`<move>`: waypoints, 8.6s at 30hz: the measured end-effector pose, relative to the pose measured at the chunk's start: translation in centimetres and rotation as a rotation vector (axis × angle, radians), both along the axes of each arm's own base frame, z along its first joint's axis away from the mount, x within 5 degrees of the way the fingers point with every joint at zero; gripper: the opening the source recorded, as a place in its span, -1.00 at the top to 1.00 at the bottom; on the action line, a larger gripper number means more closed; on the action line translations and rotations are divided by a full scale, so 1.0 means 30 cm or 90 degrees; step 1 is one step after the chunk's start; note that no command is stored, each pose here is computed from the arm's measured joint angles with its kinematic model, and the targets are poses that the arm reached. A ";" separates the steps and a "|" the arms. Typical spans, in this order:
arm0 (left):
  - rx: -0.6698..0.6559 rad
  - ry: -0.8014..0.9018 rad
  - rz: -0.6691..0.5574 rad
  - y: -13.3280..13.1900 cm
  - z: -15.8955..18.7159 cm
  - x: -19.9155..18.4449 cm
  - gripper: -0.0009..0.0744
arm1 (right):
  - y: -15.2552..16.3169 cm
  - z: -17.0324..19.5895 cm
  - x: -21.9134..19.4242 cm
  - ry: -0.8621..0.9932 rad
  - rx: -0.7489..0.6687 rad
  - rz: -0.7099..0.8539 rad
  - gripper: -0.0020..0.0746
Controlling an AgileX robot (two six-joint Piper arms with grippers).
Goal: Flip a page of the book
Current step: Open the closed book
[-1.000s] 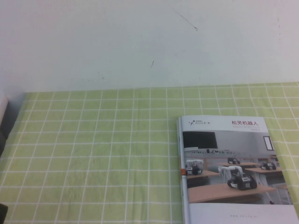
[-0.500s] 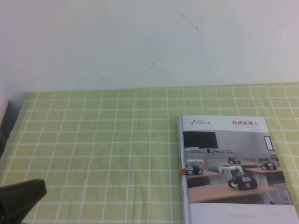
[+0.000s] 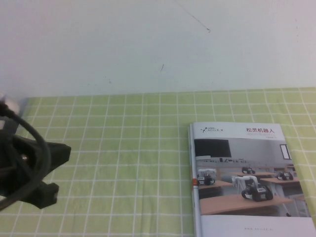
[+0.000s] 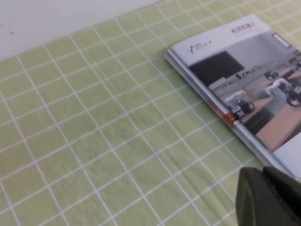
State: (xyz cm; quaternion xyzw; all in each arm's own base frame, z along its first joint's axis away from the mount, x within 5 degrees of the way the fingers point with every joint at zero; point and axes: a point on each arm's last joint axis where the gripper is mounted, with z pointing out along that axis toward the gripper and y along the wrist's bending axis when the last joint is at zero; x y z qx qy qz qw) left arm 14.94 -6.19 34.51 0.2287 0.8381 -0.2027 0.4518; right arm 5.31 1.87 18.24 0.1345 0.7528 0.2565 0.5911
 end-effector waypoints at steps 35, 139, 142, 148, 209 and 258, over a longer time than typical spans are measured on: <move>0.180 0.139 -0.190 -0.684 -0.505 0.448 0.99 | 0.035 0.114 0.235 0.268 -0.324 0.206 0.95; 0.178 0.181 -0.225 -0.788 -0.643 0.503 0.99 | -0.011 -0.120 0.834 0.671 -0.203 0.266 0.02; 0.179 0.180 -0.226 -0.788 -0.643 0.503 0.99 | -0.011 -0.120 0.834 0.671 -0.202 0.266 0.02; 0.180 0.178 -0.228 -0.788 -0.643 0.503 0.99 | -0.011 -0.120 0.834 0.671 -0.202 0.266 0.02; 0.181 0.178 -0.229 -0.788 -0.643 0.503 0.99 | 0.000 -0.003 0.849 0.616 -0.192 0.306 0.95; 0.182 0.178 -0.231 -0.788 -0.642 0.502 0.99 | -0.022 -0.105 0.839 0.733 -0.217 0.305 0.34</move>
